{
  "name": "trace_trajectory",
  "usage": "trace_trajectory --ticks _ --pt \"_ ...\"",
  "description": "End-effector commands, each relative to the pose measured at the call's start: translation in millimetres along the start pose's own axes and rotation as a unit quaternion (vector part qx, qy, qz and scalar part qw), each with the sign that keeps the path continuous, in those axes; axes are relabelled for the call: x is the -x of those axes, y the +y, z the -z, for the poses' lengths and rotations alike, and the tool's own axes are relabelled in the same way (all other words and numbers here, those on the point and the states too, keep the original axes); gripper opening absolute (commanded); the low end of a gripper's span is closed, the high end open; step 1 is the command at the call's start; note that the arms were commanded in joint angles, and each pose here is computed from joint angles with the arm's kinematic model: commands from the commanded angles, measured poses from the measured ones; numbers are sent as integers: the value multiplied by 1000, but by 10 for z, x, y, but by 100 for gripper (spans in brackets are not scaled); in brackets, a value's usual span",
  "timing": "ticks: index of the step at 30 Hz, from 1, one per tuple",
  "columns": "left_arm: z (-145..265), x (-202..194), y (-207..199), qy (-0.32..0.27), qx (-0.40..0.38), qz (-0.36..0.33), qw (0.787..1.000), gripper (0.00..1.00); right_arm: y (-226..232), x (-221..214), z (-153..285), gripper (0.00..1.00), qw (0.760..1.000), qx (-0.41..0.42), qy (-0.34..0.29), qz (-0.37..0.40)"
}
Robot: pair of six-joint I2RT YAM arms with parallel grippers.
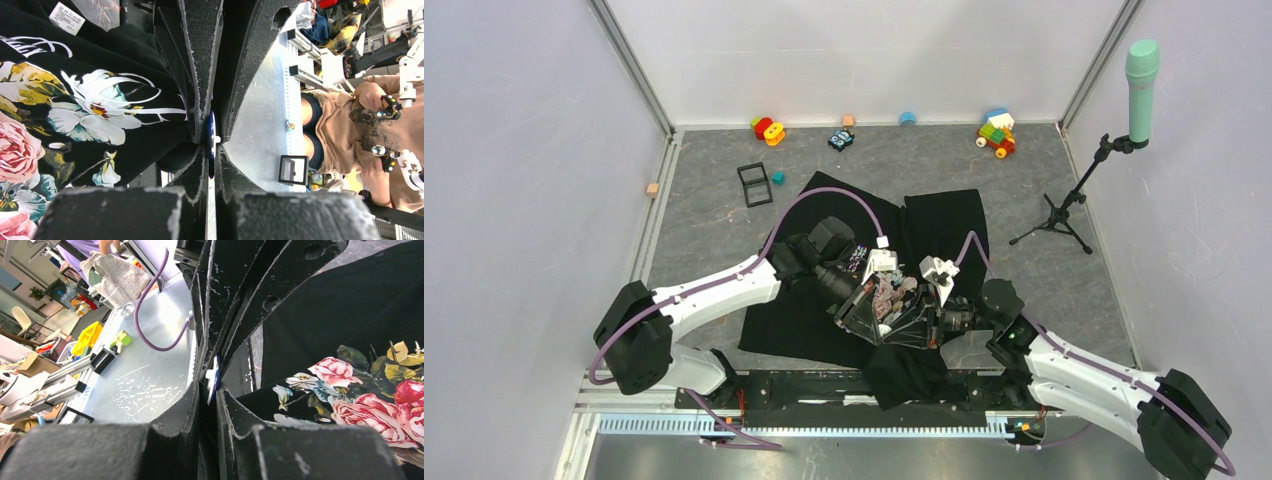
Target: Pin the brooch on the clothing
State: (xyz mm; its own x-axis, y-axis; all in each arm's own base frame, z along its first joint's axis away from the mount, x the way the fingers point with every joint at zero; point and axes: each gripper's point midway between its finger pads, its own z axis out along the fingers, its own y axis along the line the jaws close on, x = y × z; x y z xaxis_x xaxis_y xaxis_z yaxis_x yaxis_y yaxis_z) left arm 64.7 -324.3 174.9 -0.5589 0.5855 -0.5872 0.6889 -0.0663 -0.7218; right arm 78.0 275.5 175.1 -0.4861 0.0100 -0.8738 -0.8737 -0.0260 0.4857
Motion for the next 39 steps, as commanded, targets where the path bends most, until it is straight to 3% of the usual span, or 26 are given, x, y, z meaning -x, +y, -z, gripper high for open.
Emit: trace_trajectory --ticks 1,20,39 --pt "22 107 -330 -9 -58 -58 997 2 -119 34 -58 2 1000 -25 12 -6" --pt "-13 26 -366 8 -29 -97 995 2 -535 -115 -170 0 985 -114 36 -124" --pt "28 37 -393 1 -18 -111 994 2 -1011 -371 213 0 954 -245 20 -172"
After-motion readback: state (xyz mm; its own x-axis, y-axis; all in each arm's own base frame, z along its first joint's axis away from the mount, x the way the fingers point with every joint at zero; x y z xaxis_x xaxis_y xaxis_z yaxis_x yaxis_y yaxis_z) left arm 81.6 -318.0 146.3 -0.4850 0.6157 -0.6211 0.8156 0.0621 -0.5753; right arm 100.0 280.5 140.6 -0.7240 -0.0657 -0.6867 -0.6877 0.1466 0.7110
